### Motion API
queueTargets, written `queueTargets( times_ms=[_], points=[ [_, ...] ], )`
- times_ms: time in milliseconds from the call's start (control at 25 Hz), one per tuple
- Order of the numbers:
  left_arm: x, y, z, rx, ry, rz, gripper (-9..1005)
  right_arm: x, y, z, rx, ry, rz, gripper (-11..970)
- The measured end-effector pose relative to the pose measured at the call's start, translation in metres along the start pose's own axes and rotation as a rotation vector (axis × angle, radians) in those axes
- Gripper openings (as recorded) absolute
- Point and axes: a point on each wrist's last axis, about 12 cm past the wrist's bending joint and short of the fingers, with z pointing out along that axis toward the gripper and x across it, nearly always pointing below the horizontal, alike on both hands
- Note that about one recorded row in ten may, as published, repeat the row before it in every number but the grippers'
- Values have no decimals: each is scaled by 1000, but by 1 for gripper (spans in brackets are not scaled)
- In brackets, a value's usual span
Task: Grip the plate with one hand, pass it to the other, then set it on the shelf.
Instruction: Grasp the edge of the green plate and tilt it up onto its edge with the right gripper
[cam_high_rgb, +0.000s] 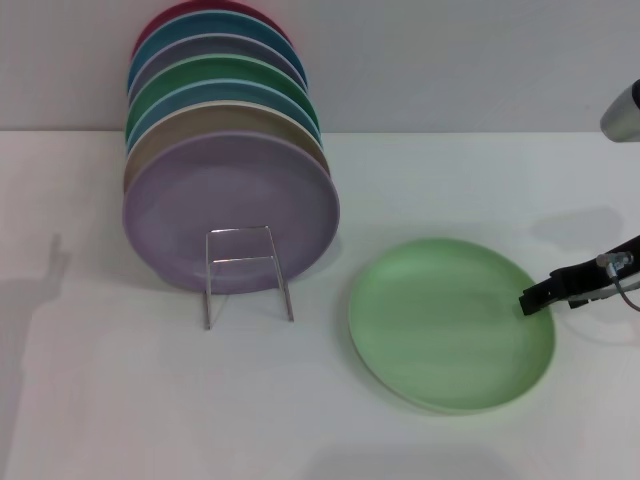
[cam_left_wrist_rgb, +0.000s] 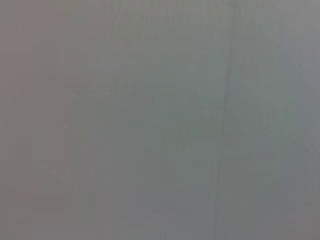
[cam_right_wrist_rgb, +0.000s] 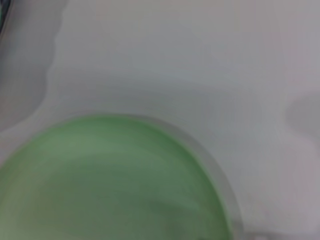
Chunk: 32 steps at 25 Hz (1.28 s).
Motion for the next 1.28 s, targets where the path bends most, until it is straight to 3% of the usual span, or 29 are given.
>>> queueTargets(
  times_ms=[600, 800, 1280],
  points=[
    [0, 4, -3, -8, 4, 9, 803, 2, 5, 13, -19, 17, 13, 534],
    [0, 5, -3, -10, 3, 11, 803, 1, 6, 13, -19, 17, 15, 305],
    [-1, 7, -3, -22, -6, 8, 802, 2, 8, 18, -25, 47, 7, 148]
  ],
)
